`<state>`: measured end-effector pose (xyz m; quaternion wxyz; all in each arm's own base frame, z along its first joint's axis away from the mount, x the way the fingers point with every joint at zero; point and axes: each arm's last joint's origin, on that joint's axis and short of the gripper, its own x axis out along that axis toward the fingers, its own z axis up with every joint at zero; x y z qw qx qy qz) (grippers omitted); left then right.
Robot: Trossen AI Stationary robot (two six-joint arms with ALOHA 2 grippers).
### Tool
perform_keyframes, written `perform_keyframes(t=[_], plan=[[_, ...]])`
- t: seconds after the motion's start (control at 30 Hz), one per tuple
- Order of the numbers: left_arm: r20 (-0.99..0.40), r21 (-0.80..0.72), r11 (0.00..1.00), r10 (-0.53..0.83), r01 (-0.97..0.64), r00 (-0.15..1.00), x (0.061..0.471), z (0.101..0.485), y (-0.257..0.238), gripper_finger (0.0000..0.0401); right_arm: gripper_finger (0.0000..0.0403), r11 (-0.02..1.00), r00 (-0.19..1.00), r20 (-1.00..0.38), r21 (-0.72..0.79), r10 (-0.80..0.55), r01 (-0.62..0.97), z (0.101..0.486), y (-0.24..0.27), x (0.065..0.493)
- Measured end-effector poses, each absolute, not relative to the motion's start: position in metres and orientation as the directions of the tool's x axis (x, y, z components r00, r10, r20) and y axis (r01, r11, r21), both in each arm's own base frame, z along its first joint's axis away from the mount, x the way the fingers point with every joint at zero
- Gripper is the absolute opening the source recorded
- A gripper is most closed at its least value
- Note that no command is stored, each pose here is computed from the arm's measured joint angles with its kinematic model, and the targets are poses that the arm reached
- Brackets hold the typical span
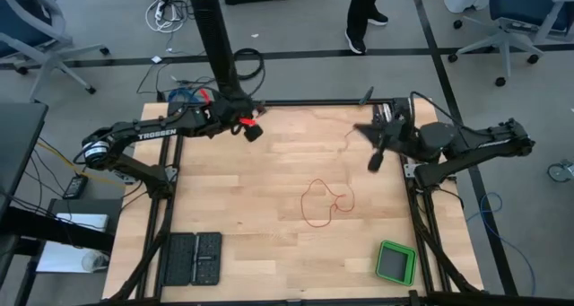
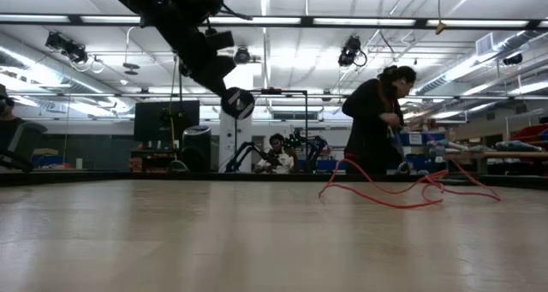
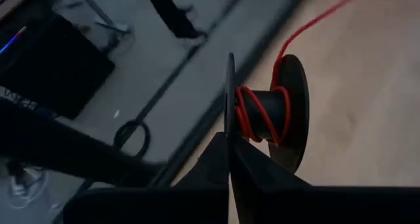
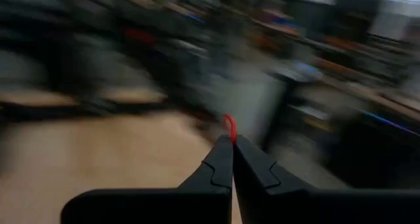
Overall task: Coil cords
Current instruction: Coil the red wire cable onto the black spool
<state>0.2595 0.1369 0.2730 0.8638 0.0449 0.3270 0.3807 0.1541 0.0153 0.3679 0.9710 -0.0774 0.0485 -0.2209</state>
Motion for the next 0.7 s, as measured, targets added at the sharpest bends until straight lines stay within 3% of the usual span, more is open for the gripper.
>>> perform_keyframes(t=[0.13,0.33,0.47,0.7], plan=[[-0.432,0.230,0.676,0.715,-0.700,0.549,0.265,0.283,0.140,0.0005,0.0001,0.966,0.974,0.028,-0.126,-0.223,0.225,0.376,0.023,0.165],[-0.302,0.062,0.639,0.744,-0.766,0.596,0.270,0.297,0.142,0.0005,0.0001,0.988,0.998,0.069,-0.155,0.005,0.006,0.376,0.034,0.182],[-0.198,-0.064,0.628,0.754,-0.775,0.627,0.273,0.307,0.143,0.0005,0.0001,0.983,0.995,0.057,-0.170,0.083,-0.073,0.370,0.039,0.197],[-0.014,-0.277,0.749,0.623,-0.602,0.782,0.279,0.326,0.140,0.0005,0.0001,0.967,0.991,0.001,-0.221,0.133,-0.129,0.355,0.046,0.223]])
